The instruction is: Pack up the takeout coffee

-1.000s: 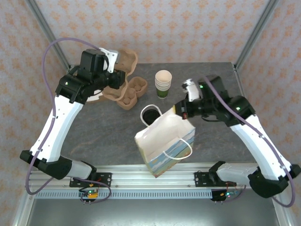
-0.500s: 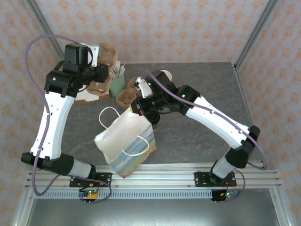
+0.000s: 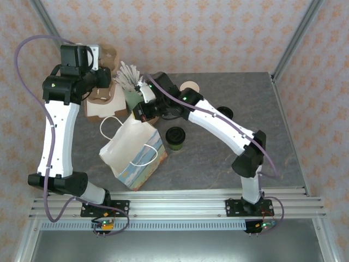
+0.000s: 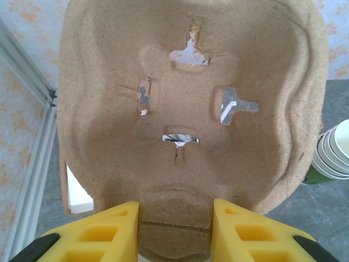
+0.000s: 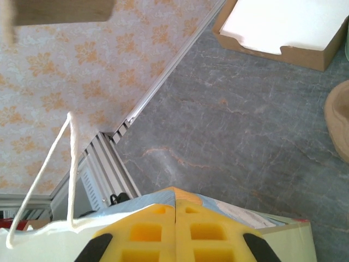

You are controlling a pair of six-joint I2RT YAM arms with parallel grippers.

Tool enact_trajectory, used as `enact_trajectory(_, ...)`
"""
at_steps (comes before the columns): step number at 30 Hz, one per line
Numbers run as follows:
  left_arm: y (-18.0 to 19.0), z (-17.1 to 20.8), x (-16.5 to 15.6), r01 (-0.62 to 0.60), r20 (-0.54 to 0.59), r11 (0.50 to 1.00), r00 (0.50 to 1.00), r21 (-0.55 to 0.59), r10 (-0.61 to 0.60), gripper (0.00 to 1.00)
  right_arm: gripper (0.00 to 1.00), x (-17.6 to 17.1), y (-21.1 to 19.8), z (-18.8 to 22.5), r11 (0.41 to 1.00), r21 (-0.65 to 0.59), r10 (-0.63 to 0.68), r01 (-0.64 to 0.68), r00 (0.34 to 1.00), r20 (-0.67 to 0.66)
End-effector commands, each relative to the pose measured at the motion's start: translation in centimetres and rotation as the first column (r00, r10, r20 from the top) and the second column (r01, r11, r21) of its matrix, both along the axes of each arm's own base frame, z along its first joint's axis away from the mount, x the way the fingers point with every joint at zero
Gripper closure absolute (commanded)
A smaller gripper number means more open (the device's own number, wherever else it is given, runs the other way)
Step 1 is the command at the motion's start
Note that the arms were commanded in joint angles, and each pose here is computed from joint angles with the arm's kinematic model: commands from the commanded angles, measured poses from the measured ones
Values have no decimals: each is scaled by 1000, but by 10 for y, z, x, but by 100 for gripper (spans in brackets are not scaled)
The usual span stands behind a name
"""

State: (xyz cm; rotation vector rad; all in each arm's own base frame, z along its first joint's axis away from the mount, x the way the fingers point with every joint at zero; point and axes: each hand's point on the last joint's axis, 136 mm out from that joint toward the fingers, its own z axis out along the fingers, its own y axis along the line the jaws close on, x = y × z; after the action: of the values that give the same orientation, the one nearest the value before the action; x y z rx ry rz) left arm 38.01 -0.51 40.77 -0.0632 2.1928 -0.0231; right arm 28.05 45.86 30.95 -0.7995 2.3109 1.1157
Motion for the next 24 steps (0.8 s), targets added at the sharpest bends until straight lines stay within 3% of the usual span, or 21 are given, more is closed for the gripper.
enact_trajectory(1,7,13,-8,-14,17,1000,1000,20,14,67,100,14,6,11,999,30,29,-30,999,39)
enact_trajectory(8,-14,17,-20,68,37,995,997,-73,-66,67,100,46,12,-7,999,26,40,-40,999,18)
enact_trajectory(18,-47,35,-62,213,104,956,975,-203,-195,67,100,77,-6,-22,999,-6,50,-50,999,17)
enact_trajectory(24,-66,21,-88,285,59,931,958,-228,-279,67,100,97,-17,-23,999,13,29,-30,999,17)
